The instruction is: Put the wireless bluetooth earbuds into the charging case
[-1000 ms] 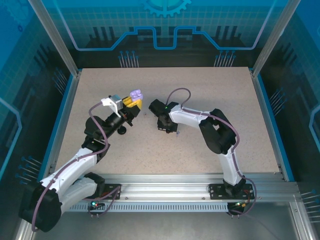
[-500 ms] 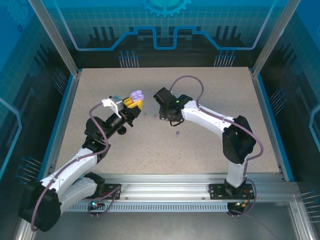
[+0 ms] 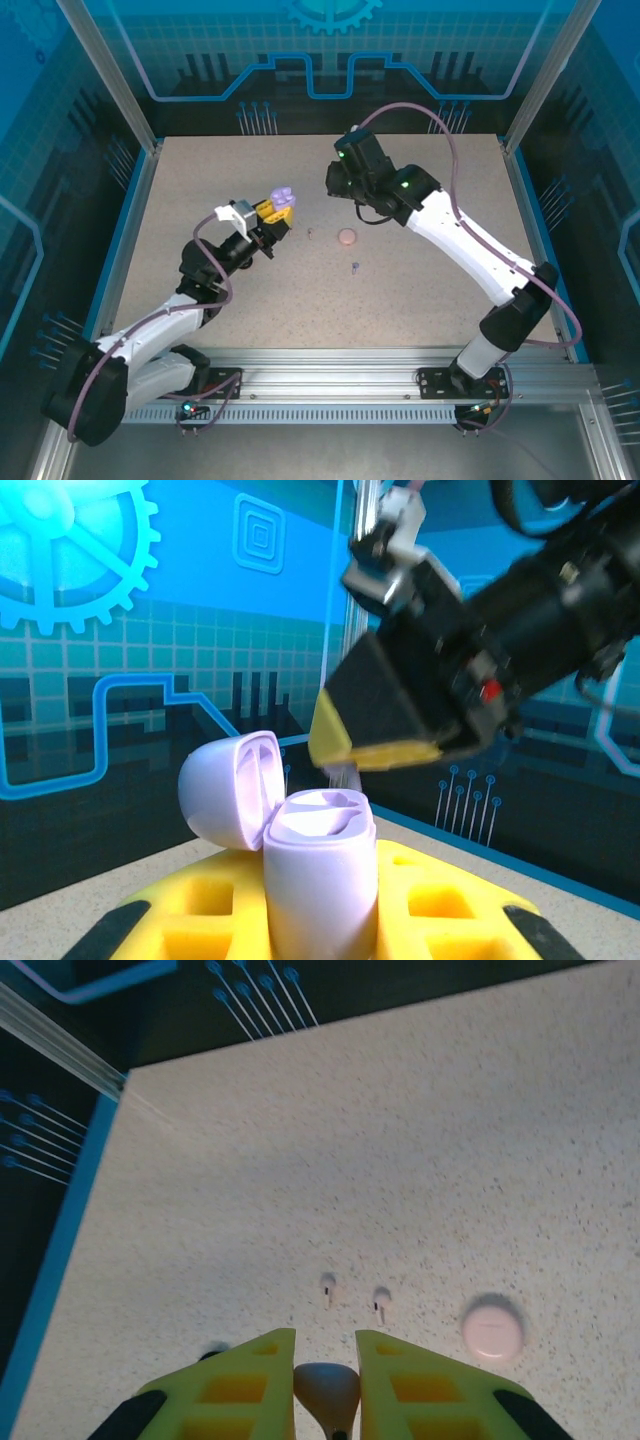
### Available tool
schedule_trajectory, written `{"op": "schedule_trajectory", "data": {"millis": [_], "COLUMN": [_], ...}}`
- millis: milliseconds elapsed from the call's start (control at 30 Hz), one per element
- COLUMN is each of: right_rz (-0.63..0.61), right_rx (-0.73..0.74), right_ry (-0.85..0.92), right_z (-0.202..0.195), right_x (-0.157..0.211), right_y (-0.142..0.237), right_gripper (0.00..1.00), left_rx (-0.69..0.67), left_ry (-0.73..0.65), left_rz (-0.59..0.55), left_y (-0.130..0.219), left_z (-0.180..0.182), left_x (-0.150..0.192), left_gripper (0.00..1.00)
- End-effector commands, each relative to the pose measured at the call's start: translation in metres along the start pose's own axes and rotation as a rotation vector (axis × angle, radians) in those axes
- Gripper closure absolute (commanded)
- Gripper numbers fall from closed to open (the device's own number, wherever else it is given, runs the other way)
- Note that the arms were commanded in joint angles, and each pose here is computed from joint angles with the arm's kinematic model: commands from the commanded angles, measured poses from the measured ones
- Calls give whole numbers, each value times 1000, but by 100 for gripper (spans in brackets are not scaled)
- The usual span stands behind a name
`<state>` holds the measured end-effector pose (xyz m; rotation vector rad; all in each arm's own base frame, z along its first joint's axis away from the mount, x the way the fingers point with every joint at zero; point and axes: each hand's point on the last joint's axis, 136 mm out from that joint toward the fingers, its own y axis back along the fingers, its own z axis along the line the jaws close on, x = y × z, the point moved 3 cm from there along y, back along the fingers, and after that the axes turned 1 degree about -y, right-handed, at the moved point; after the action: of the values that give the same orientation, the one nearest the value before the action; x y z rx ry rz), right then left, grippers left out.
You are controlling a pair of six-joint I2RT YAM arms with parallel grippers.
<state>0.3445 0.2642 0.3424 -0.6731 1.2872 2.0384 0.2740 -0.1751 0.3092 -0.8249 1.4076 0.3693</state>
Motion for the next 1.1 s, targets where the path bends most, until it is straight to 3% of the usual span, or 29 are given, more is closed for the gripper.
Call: {"op": "schedule_trajectory", "data": {"millis": [0,267,533,733,1067], "right_rz": [-88,-205,-251,-266,-274], "right_rx": [-97,-332,-531,-606,-608], "right_ry": [48,190,377,444,456], "right_z": [13,44,72,85,91], "right_x": [-25,-41,-23,-9,-3], "right_y": [29,72,94,101,97], "right_gripper": [82,81,81,82,82], "left_rx": [47,127,183,230,241], "left_ry": [-122,-201,-220,-229,-221], "left_rz": [-84,-89,-139,-157,-172], "left_y": [-4,-21,-33,-39,-43], "left_z": [-9,-14,-19,-24,-24], "left_x": [-14,-14,-26,-36,-36], "left_gripper": [100,100,100,100,100]}}
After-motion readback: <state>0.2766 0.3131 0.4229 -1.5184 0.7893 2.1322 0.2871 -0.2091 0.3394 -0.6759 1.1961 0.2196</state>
